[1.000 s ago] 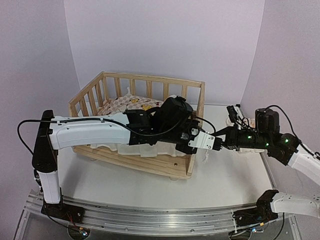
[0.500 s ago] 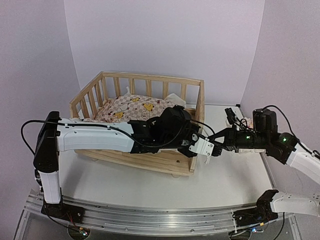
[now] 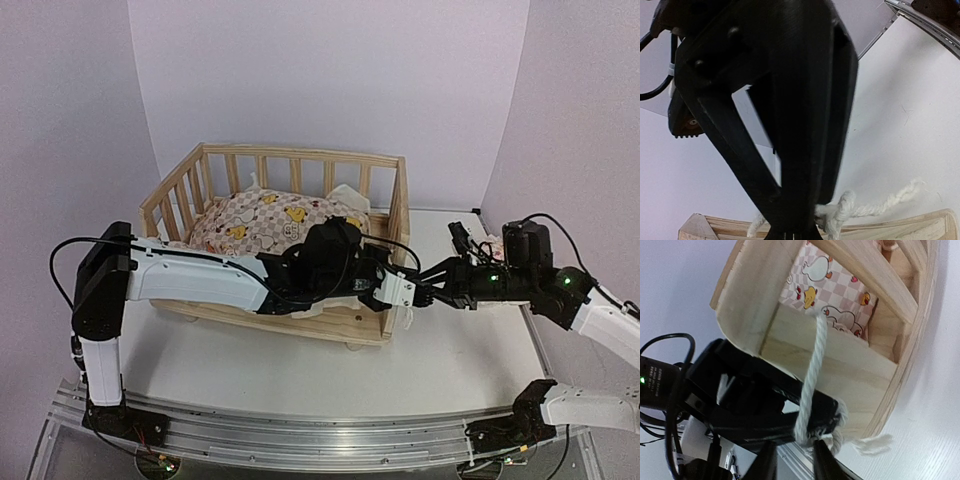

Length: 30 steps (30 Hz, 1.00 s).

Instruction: Set up the pet bed

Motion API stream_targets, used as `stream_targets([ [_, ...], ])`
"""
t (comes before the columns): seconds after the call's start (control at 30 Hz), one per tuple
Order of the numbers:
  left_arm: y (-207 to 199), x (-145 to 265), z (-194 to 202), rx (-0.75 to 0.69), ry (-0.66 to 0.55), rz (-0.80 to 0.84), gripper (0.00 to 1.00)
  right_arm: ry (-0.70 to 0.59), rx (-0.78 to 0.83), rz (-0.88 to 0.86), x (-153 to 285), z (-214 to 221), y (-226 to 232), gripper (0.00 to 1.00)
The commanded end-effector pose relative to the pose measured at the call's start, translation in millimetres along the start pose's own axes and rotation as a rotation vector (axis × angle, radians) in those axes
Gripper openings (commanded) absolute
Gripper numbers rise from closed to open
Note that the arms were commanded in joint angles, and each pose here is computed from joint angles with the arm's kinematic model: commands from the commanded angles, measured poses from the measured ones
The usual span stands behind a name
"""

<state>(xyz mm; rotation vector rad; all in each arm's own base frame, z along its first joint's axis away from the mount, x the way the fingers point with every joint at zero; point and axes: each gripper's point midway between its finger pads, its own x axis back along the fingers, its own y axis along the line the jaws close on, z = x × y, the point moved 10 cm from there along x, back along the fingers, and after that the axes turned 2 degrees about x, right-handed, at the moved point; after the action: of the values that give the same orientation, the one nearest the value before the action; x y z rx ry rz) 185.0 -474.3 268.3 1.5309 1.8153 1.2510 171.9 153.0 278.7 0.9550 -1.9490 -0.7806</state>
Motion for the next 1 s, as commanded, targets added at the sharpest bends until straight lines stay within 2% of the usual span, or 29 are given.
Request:
stream_targets([
  [0.0,-7,-6,44,0.012,0.120,-0.031,0.00,0.025,0.018,0.108,9,8,-6,0.38],
  [0.17,-12,-7,53,0.017,0.140,-0.025,0.00,-0.009,0.082,0.216,24,4,-1,0.43],
  [0.37,-17,-7,58,0.020,0.152,-0.008,0.00,-0.056,0.157,0.347,26,-6,-6,0.27],
  [0.5,-17,-5,61,0.026,0.157,-0.004,0.00,-0.066,0.137,0.410,18,-19,-16,0.26],
  [0.57,-17,-5,62,0.027,0.156,-0.003,0.00,-0.037,0.121,0.377,7,-25,-19,0.31],
  [0.63,-16,-4,63,0.027,0.157,-0.005,0.00,-0.025,0.123,0.321,-1,-30,-18,0.43],
  [0.7,-15,-4,64,0.028,0.156,-0.006,0.00,-0.020,0.163,0.268,-5,-31,-16,0.47],
  [0.83,-13,-4,65,0.038,0.150,-0.005,0.00,-0.033,0.253,0.190,-8,-28,-16,0.44],
  [0.97,-13,-5,65,0.041,0.152,0.001,0.00,0.001,0.248,0.077,-20,-29,-14,0.42],
])
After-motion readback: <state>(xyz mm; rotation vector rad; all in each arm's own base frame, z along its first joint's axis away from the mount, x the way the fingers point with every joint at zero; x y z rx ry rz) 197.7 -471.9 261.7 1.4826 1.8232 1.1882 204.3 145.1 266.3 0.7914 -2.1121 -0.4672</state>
